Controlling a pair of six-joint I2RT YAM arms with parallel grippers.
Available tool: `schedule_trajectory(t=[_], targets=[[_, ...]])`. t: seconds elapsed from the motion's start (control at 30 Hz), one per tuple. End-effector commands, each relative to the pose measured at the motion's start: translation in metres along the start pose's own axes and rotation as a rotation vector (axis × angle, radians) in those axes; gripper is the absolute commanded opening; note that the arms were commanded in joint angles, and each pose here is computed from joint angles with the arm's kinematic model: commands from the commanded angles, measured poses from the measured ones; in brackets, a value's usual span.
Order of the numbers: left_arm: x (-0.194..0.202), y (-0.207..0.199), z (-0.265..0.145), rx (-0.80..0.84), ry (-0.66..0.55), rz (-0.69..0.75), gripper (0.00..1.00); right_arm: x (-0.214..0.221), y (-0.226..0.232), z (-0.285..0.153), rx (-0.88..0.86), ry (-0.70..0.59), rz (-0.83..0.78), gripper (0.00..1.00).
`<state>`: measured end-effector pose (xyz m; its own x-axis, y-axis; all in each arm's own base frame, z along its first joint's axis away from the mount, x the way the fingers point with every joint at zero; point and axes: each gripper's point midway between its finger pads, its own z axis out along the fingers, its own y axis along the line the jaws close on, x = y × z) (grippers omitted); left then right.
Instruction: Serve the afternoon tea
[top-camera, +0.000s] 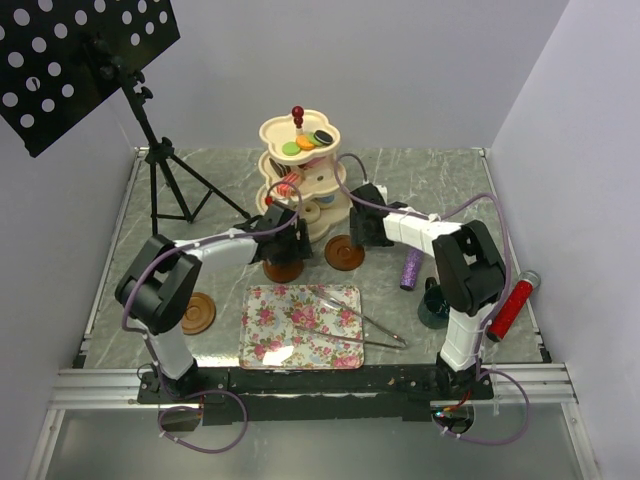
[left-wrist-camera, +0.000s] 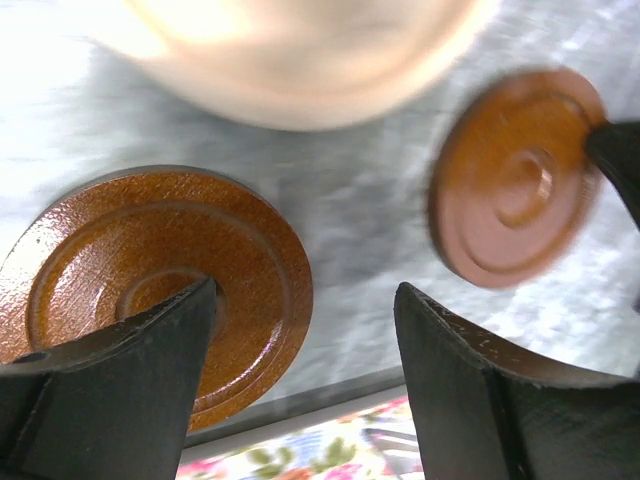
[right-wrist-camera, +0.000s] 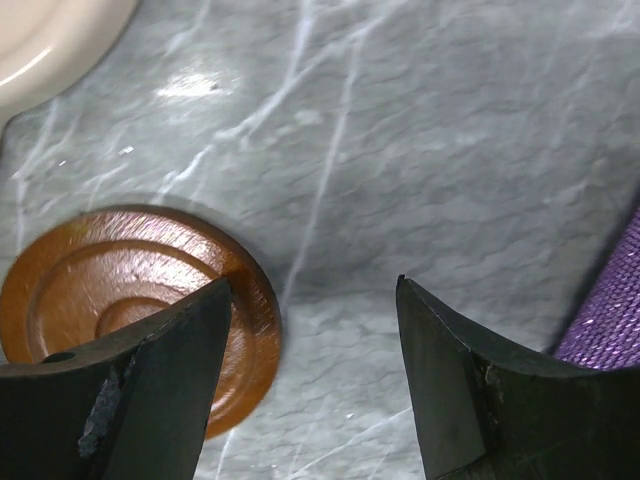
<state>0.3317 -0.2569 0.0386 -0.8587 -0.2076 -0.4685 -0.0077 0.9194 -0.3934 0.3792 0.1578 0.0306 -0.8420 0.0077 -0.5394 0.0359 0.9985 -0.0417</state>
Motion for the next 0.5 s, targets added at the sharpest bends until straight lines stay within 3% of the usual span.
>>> schedule_trajectory(t=[0.0, 0.3, 0.47], targets=[[0.042, -0.026, 0.016, 0.059, 0.149, -0.01, 0.77, 0.0, -0.027, 0.0, 0.04, 0.031, 0.02, 0.73], [0.054, -0.072, 0.029, 0.13, 0.182, 0.044, 0.76, -0.016, -0.035, -0.001, 0.013, 0.025, 0.049, 0.73], [0.045, -0.1, 0.033, 0.19, 0.157, 0.08, 0.76, -0.028, -0.022, -0.022, -0.095, -0.029, 0.052, 0.78]])
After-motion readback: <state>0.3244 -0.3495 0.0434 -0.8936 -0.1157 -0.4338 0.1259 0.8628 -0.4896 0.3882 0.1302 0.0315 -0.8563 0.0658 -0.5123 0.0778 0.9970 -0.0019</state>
